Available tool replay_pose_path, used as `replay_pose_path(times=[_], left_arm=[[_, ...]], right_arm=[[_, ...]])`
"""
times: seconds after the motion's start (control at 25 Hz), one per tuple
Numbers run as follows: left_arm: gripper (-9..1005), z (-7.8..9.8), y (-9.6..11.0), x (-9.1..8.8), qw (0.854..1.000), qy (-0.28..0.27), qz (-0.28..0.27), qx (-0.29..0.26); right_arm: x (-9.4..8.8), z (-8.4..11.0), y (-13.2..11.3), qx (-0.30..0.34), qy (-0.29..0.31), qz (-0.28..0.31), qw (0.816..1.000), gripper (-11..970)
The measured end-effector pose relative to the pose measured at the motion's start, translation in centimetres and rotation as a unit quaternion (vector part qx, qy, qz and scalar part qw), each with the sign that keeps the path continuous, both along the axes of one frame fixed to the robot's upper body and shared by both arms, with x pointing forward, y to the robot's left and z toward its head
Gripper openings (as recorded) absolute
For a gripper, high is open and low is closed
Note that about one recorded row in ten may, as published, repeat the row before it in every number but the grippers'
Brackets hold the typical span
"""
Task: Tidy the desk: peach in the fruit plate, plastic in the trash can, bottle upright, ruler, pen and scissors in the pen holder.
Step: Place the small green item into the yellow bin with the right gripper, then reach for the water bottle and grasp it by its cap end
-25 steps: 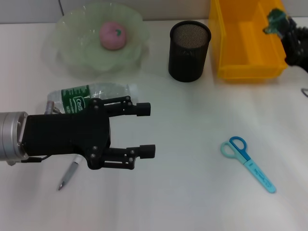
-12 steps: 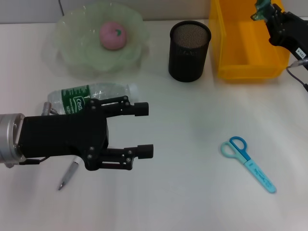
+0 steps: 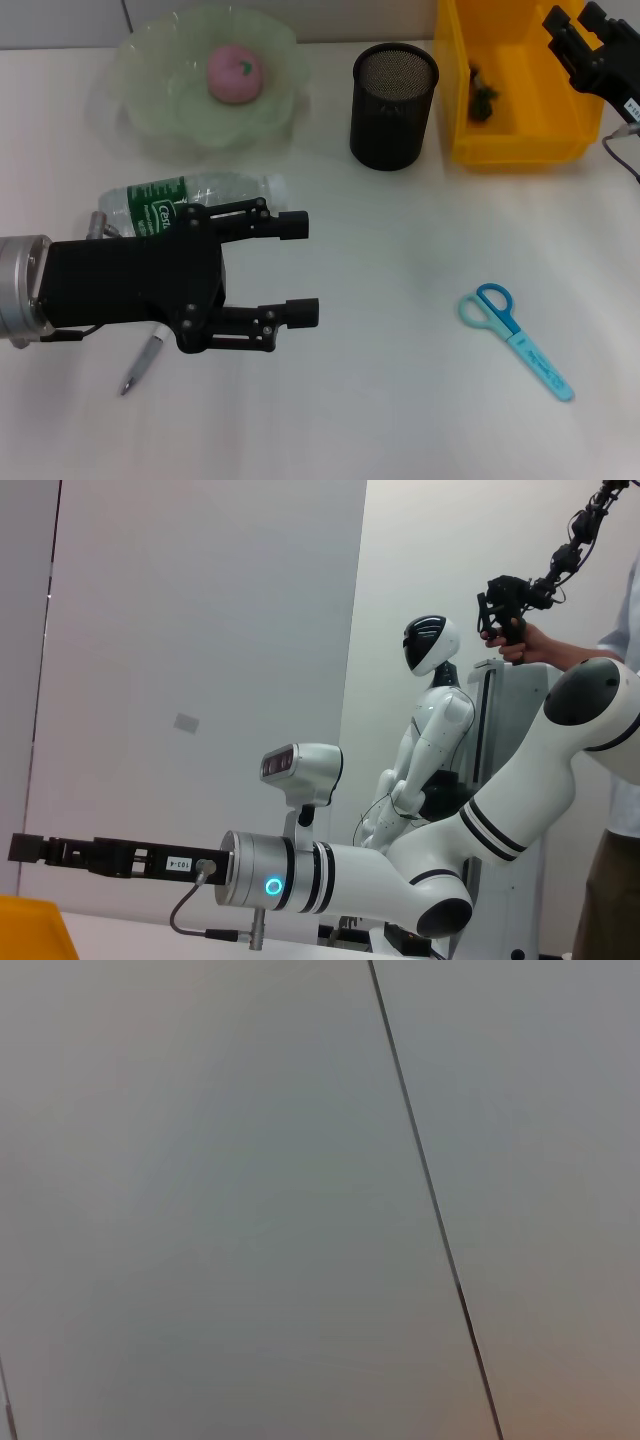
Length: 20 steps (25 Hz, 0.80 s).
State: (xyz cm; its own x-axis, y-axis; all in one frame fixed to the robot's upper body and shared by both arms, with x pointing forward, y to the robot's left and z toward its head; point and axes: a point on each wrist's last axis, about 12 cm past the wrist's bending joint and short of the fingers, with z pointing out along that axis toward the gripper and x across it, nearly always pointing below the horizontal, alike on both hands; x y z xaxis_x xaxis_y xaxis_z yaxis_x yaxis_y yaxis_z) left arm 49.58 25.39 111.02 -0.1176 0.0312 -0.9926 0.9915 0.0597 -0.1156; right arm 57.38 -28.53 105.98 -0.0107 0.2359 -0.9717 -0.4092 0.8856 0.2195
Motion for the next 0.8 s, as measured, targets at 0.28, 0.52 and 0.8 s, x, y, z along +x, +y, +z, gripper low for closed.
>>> replay_pose_path(times=[0.28, 0.52, 0.8], left_arm=[[795, 0.0, 0.0, 0.0, 1.000, 0.002, 0.000, 0.000], [795, 0.0, 0.2, 0.0, 1.000, 0.004, 0.002, 0.001], [794, -0.2, 0.9, -0.4, 1.000, 0.005, 0.018, 0.000]], right_arm=[[-1.4, 0.0, 1.0, 0.026, -0.022, 0.032, 0.999, 534], [-5.3, -0.5, 1.2, 0.064, -0.054, 0.085, 0.993, 548], [-8.6, -1.5, 0.1, 0.093, -0.044, 0.098, 0.990, 547]])
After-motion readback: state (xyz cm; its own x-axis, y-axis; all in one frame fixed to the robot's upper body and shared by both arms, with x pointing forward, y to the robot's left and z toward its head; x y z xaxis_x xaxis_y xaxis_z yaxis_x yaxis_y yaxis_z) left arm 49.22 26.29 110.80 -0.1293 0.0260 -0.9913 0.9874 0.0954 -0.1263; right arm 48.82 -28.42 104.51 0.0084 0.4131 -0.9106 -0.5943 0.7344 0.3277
